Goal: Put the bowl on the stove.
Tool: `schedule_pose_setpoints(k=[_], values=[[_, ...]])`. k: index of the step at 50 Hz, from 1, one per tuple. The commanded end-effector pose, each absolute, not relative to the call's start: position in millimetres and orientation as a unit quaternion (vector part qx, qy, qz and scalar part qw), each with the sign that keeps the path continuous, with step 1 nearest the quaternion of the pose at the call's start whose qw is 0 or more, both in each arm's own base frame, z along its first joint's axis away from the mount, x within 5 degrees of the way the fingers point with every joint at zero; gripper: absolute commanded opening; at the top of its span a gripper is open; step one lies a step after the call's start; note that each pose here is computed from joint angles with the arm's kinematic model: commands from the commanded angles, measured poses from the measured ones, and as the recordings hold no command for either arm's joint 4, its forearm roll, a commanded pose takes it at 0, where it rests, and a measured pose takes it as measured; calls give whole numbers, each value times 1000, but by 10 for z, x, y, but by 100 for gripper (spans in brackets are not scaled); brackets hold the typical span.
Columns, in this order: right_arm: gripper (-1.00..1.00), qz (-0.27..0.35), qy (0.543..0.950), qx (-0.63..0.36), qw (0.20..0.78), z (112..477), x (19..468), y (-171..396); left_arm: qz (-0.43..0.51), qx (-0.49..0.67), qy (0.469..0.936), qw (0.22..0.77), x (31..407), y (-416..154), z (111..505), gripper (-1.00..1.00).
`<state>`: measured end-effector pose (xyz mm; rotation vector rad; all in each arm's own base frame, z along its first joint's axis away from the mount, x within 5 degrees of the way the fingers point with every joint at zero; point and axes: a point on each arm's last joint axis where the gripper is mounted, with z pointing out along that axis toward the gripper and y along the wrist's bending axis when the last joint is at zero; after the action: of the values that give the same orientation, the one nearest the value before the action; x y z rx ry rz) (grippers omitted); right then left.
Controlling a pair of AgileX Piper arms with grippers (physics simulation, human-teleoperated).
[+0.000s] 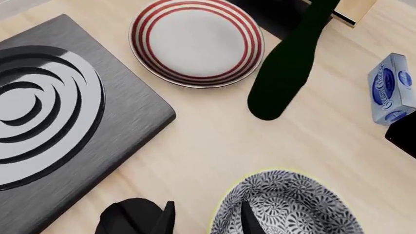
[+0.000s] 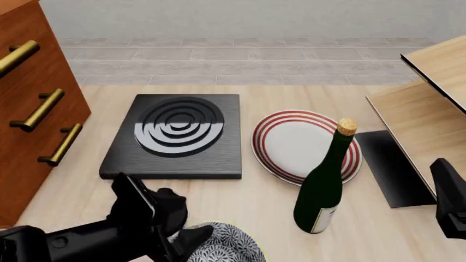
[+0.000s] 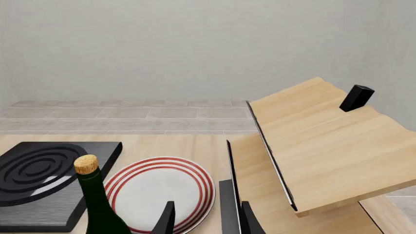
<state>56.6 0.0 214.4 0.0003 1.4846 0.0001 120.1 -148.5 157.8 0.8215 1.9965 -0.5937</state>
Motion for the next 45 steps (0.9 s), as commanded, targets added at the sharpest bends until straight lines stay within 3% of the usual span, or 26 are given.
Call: schedule_pose_setpoints(k=[1,45], values=[[100,0,676,0,737,2144,566,0,-237,331,806,430,1219,-1513,1480,100],[100,0,676,0,737,2144,566,0,-218,326,819,418,1297,-1506,1358,100]])
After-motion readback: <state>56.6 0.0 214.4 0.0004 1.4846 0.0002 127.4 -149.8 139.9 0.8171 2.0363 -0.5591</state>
